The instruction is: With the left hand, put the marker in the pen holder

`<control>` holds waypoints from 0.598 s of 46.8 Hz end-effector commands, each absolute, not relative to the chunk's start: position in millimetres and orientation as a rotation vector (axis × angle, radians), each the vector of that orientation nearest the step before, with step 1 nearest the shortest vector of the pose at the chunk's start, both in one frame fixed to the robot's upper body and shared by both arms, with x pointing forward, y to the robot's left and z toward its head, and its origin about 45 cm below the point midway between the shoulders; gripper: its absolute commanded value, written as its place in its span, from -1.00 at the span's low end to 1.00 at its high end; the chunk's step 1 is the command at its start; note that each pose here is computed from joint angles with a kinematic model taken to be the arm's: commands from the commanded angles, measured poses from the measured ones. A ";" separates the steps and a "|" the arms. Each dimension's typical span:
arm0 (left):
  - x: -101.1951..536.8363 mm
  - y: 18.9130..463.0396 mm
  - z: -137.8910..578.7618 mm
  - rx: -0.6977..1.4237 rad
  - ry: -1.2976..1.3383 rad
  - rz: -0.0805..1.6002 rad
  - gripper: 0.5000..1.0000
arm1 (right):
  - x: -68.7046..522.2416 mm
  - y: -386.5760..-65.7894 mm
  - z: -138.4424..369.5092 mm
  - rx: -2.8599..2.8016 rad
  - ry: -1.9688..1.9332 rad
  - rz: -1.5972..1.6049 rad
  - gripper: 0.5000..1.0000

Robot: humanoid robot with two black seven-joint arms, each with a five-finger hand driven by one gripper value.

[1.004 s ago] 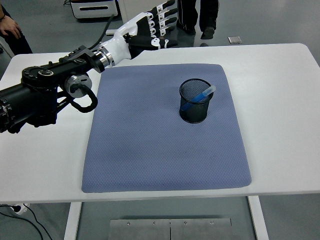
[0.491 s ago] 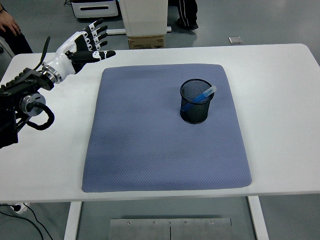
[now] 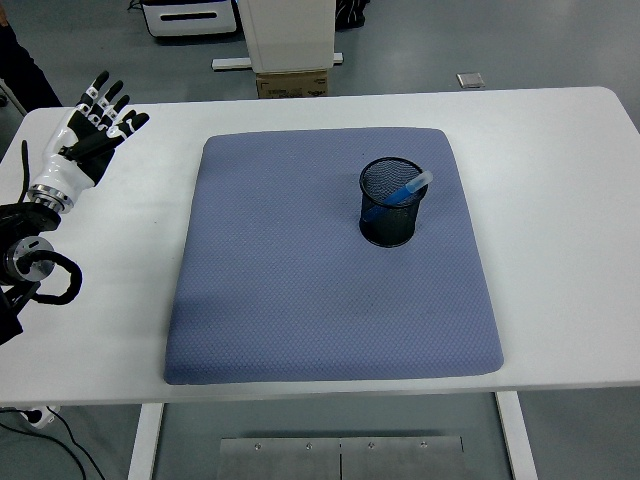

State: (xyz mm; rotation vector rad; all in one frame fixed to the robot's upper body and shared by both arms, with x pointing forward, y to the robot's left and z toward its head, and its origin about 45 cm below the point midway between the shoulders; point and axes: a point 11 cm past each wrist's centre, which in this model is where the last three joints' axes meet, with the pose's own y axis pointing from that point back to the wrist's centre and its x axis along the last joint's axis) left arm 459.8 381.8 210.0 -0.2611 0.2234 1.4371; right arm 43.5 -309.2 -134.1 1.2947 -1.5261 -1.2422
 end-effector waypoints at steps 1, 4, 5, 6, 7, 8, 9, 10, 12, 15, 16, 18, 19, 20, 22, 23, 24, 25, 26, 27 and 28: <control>451.1 400.0 204.9 -0.242 0.223 1.469 1.00 | 43.5 -309.2 -134.1 1.295 -1.526 -1.242 1.00; 442.7 413.1 198.2 -0.222 0.227 1.493 1.00 | 43.5 -309.2 -134.1 1.295 -1.526 -1.242 1.00; 440.1 415.3 195.4 -0.215 0.230 1.496 1.00 | 43.5 -309.2 -134.1 1.295 -1.526 -1.242 1.00; 438.0 418.4 193.9 -0.213 0.233 1.502 1.00 | 43.5 -309.2 -134.1 1.295 -1.526 -1.242 1.00; 436.1 419.7 191.5 -0.207 0.236 1.503 1.00 | 43.5 -309.2 -134.1 1.295 -1.526 -1.242 1.00; 433.4 422.9 189.1 -0.201 0.239 1.509 1.00 | 43.5 -309.2 -134.1 1.295 -1.526 -1.242 1.00; 431.4 424.4 186.8 -0.196 0.242 1.513 1.00 | 43.5 -309.2 -134.1 1.295 -1.526 -1.242 1.00; 430.0 425.9 185.4 -0.195 0.245 1.517 1.00 | 43.5 -309.2 -134.1 1.295 -1.526 -1.242 1.00; 427.4 429.2 183.5 -0.191 0.247 1.524 1.00 | 43.5 -309.2 -134.1 1.295 -1.526 -1.242 1.00; 426.2 432.8 184.5 -0.199 0.247 1.532 1.00 | 43.5 -309.2 -134.1 1.295 -1.526 -1.242 1.00; 426.3 432.9 184.8 -0.200 0.247 1.532 1.00 | 43.5 -309.2 -134.1 1.295 -1.526 -1.242 1.00; 424.5 434.6 183.0 -0.199 0.250 1.537 1.00 | 43.5 -309.2 -134.1 1.295 -1.526 -1.242 1.00; 424.5 434.5 182.9 -0.197 0.249 1.536 1.00 | 43.5 -309.2 -134.1 1.295 -1.526 -1.242 1.00; 424.4 435.2 183.2 -0.197 0.248 1.537 1.00 | 43.5 -309.2 -134.1 1.295 -1.526 -1.242 1.00; 424.3 436.1 183.8 -0.198 0.247 1.539 1.00 | 43.5 -309.2 -134.1 1.296 -1.525 -1.241 1.00; 424.1 437.7 184.5 -0.196 0.244 1.542 1.00 | 43.5 -309.2 -134.1 1.296 -1.525 -1.241 1.00; 423.7 439.9 185.5 -0.194 0.241 1.545 1.00 | 44.4 -309.2 -134.0 1.297 -1.526 -1.240 1.00; 423.5 440.7 185.9 -0.194 0.240 1.546 1.00 | 44.4 -309.2 -134.0 1.297 -1.526 -1.240 1.00; 423.4 441.5 186.3 -0.193 0.239 1.548 1.00 | 44.4 -309.2 -134.0 1.298 -1.524 -1.239 1.00; 423.5 441.6 186.5 -0.195 0.238 1.548 1.00 | 44.9 -309.0 -134.0 1.300 -1.518 -1.236 1.00; 423.3 442.3 186.9 -0.194 0.237 1.549 1.00 | 44.6 -308.9 -134.0 1.300 -1.514 -1.235 1.00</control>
